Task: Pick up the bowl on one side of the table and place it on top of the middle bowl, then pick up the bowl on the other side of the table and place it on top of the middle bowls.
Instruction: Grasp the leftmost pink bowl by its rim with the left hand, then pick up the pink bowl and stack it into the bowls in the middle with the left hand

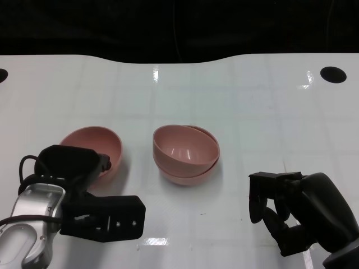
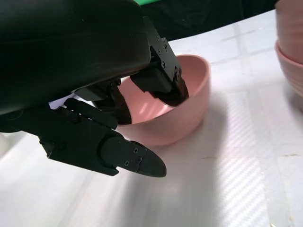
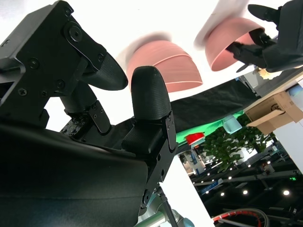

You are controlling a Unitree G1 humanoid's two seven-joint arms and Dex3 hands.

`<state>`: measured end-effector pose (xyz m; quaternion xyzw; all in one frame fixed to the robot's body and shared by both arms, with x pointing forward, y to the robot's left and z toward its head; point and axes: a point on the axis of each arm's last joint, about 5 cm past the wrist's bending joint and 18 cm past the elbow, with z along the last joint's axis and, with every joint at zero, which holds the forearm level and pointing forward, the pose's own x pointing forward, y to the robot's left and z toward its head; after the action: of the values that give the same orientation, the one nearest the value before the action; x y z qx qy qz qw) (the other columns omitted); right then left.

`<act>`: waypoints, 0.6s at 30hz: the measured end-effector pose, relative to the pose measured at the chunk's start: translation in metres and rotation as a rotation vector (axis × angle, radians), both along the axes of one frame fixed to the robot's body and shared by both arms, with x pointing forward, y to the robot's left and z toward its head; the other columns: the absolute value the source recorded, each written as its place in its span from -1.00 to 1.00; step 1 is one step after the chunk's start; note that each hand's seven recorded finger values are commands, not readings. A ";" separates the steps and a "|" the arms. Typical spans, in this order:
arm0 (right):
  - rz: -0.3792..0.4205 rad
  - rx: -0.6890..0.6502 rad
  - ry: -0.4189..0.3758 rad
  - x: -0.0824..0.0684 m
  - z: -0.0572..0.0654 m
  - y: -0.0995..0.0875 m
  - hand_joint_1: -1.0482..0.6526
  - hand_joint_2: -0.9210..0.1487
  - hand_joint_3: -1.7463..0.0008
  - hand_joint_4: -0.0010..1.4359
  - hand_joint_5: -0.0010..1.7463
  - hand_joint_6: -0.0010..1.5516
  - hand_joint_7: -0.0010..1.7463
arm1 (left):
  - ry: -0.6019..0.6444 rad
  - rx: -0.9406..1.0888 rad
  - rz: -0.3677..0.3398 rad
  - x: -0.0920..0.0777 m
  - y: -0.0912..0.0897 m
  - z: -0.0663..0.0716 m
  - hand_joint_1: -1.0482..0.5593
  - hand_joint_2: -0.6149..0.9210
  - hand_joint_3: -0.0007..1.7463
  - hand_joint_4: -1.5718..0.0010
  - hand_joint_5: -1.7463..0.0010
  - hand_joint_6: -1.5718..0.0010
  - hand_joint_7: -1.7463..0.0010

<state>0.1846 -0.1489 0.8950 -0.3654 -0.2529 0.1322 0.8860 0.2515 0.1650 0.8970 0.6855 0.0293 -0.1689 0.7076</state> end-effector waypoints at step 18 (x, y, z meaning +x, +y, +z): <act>-0.008 -0.002 0.006 0.000 0.000 0.000 0.19 0.40 -0.80 0.37 1.00 0.00 0.91 | -0.050 0.016 -0.031 0.009 -0.010 0.020 -0.13 1.00 -0.69 0.10 -0.98 -0.33 0.93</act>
<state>0.1849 -0.1487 0.8952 -0.3670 -0.2485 0.1299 0.8870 0.2605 0.1547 0.9169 0.6956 0.0025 -0.1624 0.6998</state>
